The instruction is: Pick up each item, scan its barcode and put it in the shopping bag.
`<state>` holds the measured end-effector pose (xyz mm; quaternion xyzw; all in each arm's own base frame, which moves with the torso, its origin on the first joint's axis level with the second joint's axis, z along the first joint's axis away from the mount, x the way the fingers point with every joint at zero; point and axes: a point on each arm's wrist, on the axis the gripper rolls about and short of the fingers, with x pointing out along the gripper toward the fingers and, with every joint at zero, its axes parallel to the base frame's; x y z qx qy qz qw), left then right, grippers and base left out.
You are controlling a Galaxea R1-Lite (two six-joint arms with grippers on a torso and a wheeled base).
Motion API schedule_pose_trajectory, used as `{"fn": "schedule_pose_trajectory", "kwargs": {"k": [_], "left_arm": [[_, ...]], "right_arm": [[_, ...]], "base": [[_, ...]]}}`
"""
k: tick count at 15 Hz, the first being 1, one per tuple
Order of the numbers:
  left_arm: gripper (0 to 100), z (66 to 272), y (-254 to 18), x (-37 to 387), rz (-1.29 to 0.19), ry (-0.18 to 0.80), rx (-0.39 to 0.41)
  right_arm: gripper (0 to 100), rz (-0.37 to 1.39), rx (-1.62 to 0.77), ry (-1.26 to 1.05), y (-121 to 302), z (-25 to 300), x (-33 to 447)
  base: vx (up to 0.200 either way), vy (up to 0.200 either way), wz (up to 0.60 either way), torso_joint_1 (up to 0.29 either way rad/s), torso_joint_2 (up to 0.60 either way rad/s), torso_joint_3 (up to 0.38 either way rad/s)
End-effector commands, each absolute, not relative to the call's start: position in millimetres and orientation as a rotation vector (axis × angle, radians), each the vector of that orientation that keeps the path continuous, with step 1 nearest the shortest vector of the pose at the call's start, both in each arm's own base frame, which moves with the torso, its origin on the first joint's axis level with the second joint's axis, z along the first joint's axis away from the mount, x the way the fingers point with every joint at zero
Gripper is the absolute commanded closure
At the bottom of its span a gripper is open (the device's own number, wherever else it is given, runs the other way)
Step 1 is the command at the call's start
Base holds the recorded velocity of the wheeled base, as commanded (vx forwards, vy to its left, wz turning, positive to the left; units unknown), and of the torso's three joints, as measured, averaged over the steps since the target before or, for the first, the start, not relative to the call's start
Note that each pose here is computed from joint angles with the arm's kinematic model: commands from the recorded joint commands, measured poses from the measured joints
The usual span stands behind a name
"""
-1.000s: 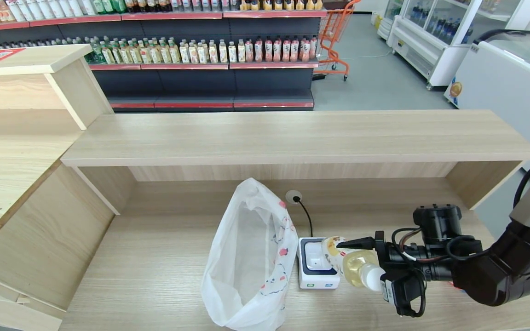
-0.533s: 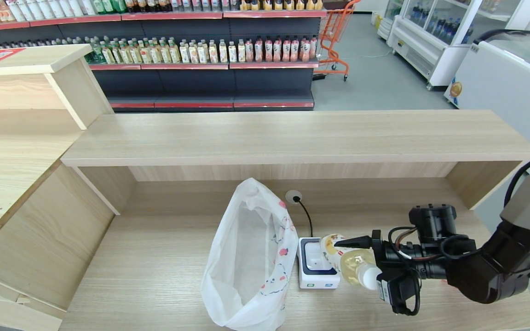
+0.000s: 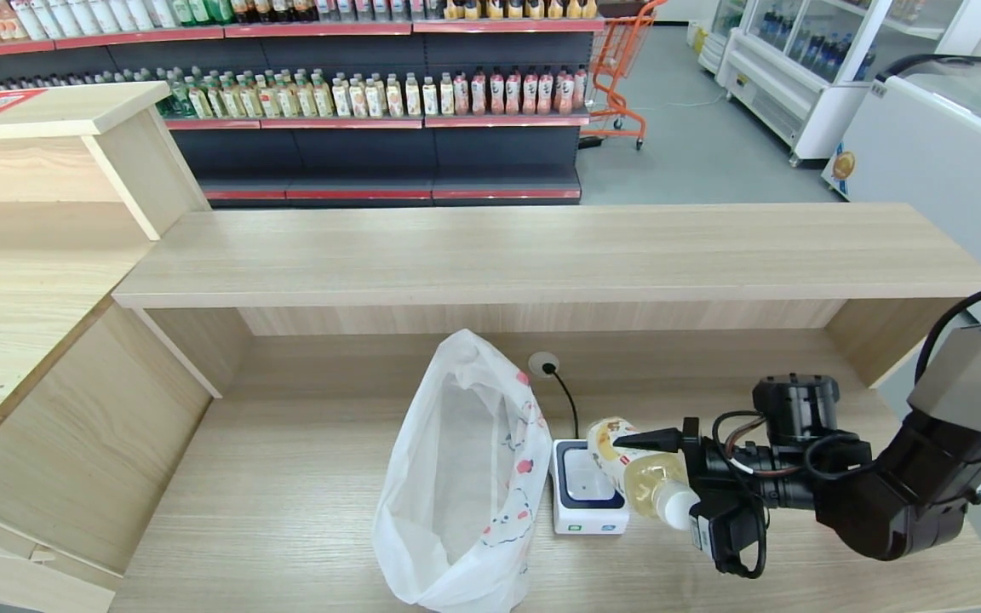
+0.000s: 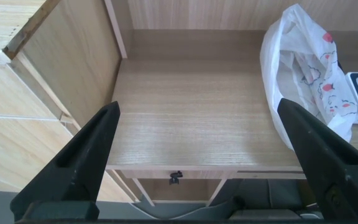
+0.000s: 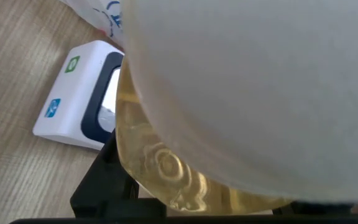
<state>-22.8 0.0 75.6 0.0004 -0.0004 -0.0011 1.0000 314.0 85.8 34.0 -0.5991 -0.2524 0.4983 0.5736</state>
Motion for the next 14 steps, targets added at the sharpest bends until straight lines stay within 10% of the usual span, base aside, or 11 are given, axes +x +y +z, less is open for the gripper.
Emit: {"fn": "schedule_pose_trajectory", "kwargs": {"k": [1, 14], "left_arm": [[0, 76, 0, -23, -0.002, -0.002, 0.000], [0, 76, 0, -23, -0.002, -0.002, 0.002]], "right_arm": [[100, 1.172, -1.402, -0.594, 87, 25, 315], [100, 1.247, -1.348, -0.570, 96, 4, 313]], "base": [[0.000, 0.000, 0.00, 0.000, 0.00, 0.000], [0.000, 0.000, 0.00, 0.000, 0.00, 0.000]]}}
